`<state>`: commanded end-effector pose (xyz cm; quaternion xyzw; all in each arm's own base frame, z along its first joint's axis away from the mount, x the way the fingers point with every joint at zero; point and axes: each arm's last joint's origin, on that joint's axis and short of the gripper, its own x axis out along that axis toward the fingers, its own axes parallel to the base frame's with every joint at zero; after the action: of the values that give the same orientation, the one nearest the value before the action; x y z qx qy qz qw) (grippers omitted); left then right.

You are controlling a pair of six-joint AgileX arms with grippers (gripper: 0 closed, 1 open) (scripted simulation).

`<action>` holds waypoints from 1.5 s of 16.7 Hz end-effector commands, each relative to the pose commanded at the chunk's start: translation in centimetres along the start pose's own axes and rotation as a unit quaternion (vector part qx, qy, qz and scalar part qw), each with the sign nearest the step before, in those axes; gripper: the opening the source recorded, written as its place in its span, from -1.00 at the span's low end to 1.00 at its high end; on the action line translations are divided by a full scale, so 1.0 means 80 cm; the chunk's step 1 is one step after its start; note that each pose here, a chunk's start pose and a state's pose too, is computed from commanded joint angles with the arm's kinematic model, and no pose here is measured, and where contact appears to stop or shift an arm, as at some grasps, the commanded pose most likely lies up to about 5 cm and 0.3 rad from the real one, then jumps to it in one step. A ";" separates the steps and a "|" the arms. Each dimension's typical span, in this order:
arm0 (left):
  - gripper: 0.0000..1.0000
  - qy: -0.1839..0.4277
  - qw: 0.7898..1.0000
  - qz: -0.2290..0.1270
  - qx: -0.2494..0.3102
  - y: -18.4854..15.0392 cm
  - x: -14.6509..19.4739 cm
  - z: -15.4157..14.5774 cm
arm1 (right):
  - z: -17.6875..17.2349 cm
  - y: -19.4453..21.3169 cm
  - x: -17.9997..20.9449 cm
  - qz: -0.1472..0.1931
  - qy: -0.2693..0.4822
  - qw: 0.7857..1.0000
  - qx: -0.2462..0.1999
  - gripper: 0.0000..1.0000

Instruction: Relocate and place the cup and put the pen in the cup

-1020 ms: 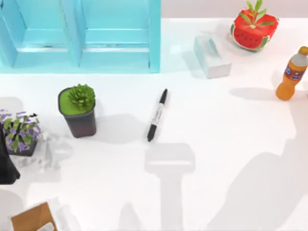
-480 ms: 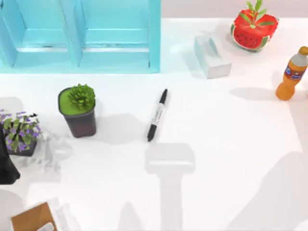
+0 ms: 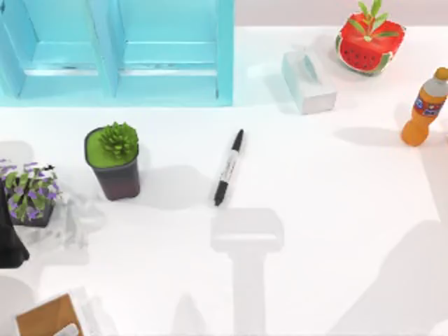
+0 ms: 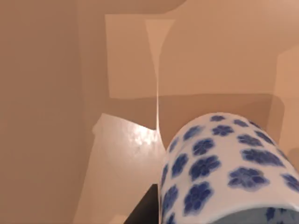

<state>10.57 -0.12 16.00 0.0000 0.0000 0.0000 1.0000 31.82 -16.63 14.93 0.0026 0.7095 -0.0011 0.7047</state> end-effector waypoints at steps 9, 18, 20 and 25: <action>1.00 0.000 1.000 0.000 0.000 0.000 0.000 0.000 | 0.000 0.000 0.000 0.000 0.000 1.000 0.000 -1.00; 1.00 0.000 1.000 0.000 0.000 0.000 0.000 0.000 | 0.009 0.012 -0.018 -0.003 -0.005 1.000 0.002 -1.00; 1.00 0.000 1.000 0.000 0.000 0.000 0.000 0.000 | 0.019 0.038 -0.046 -0.004 -0.008 1.000 0.005 -1.00; 1.00 0.000 1.000 0.000 0.000 0.000 0.000 0.000 | 0.017 0.142 -0.138 0.003 0.016 1.000 0.002 -1.00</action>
<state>10.57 -0.12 16.00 0.0000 0.0000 0.0000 1.0000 33.35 -5.33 25.97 0.0056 0.7207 -0.0004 0.6933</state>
